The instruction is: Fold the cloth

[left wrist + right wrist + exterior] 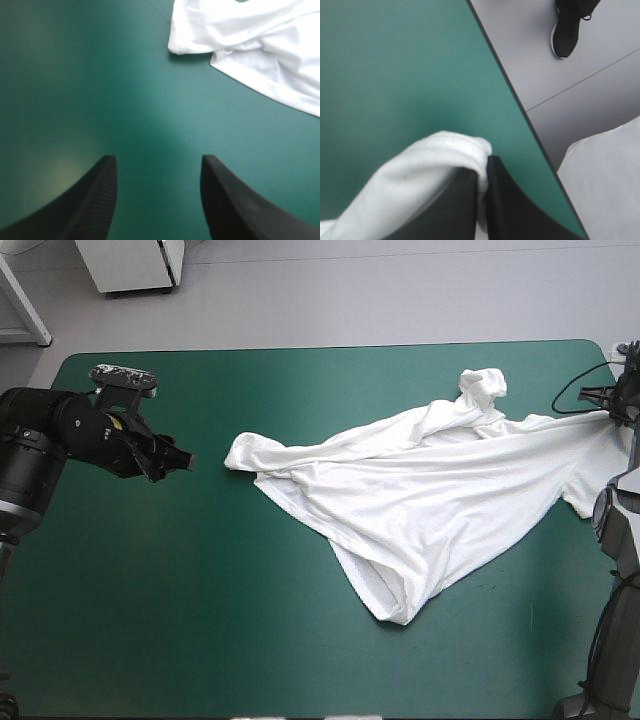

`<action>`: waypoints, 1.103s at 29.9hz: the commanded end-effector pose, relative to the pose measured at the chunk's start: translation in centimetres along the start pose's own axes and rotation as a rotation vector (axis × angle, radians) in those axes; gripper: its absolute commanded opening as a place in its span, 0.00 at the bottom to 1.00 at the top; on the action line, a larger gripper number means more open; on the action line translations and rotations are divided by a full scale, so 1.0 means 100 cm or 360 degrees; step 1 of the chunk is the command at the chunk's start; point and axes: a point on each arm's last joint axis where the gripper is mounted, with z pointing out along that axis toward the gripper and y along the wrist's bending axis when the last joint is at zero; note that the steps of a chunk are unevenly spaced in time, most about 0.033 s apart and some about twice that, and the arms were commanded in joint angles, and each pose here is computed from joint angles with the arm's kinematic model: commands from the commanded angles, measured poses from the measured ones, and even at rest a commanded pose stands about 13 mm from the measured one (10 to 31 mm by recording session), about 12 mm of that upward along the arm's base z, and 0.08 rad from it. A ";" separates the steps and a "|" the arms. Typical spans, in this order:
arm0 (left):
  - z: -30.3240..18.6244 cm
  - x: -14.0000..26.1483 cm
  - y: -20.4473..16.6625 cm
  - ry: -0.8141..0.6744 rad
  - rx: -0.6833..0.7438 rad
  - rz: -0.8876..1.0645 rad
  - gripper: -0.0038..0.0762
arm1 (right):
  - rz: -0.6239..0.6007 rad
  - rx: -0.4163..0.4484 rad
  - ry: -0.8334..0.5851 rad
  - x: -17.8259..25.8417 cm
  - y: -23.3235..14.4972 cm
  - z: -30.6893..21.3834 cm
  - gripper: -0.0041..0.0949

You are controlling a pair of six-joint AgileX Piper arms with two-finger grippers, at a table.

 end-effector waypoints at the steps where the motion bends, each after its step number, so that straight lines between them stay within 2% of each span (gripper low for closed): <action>1: -0.017 0.001 -0.002 -0.0075 0.0002 -0.0004 0.51 | -0.0004 -0.0031 -0.0171 -0.017 -0.011 -0.043 0.03; 4: -0.017 0.001 -0.002 -0.0075 0.0002 -0.0004 0.51 | -0.0033 -0.0072 -0.0169 -0.017 -0.008 -0.043 0.05; 6: -0.017 0.001 -0.002 -0.0072 0.0003 -0.0006 0.51 | -0.0047 -0.0107 -0.0180 -0.017 -0.007 -0.048 0.11; 11: -0.017 0.003 -0.003 -0.0040 0.0022 -0.0012 0.51 | -0.0048 -0.0163 -0.0236 -0.021 -0.009 -0.069 0.42; 13: -0.017 0.003 -0.003 -0.0040 0.0022 -0.0012 0.51 | -0.0031 -0.0171 -0.0268 -0.022 -0.014 -0.081 0.49; 18: -0.017 0.003 -0.002 -0.0039 0.0006 -0.0010 0.51 | 0.0027 -0.0192 -0.0308 -0.019 -0.036 -0.119 0.50; 22: -0.017 0.003 -0.001 -0.0038 -0.0011 -0.0010 0.51 | 0.0091 -0.0274 -0.0259 -0.006 -0.045 -0.145 0.47; 29: -0.018 0.003 -0.001 -0.0043 -0.0011 -0.0010 0.51 | 0.0122 -0.0437 -0.0166 0.039 -0.041 -0.201 0.47; 33: -0.023 0.005 -0.001 -0.0065 -0.0014 0.0026 0.51 | 0.0130 -0.0488 -0.0175 0.067 -0.042 -0.236 0.47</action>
